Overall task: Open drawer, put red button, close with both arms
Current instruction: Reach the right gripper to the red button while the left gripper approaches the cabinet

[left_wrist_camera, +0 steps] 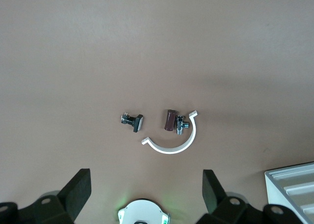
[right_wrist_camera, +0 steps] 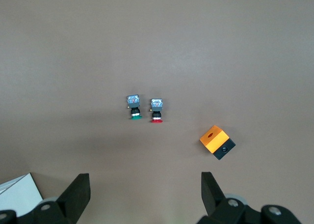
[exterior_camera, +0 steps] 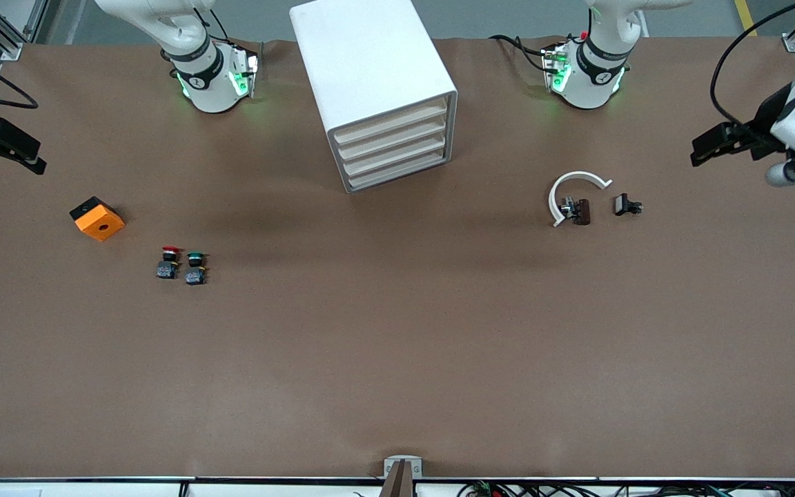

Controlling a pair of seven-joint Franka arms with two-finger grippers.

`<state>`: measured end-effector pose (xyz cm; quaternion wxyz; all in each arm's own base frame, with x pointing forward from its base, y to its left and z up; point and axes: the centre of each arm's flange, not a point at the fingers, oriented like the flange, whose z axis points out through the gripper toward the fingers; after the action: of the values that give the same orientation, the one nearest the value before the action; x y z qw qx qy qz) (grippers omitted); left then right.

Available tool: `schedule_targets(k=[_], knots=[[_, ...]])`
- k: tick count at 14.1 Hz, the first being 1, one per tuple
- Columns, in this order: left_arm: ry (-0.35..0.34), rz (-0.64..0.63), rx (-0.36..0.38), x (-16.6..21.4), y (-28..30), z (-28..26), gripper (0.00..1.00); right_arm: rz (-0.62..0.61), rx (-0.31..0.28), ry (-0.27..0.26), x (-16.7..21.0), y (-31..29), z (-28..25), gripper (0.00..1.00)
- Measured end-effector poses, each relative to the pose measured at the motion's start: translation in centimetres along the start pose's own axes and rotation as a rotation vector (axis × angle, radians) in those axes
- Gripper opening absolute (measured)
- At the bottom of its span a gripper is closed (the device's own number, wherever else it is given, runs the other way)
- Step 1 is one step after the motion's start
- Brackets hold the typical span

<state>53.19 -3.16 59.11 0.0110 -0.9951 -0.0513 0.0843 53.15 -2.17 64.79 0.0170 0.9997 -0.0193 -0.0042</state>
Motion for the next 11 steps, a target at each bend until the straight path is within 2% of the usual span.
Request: schedule_targets(k=[4, 8, 10, 11], knots=[[-0.101, -0.111, 0.011, 4.0, 2.8, 5.7, 1.00, -0.021, -0.006, -0.055, 1.5, -1.3, 2.9, 1.00], [-0.172, -0.314, 0.056, 6.9, 11.5, 11.9, 1.00, -0.034, -0.012, -0.115, 2.9, -2.2, 6.2, 1.00], [-0.210, -0.401, 0.024, 8.6, 14.7, 15.3, 1.00, -0.034, -0.016, -0.148, 3.9, -2.3, 8.9, 1.00], [-0.229, -0.450, 0.001, 9.5, 15.9, 17.1, 1.00, -0.032, -0.017, -0.146, 4.6, -2.2, 10.7, 1.00]])
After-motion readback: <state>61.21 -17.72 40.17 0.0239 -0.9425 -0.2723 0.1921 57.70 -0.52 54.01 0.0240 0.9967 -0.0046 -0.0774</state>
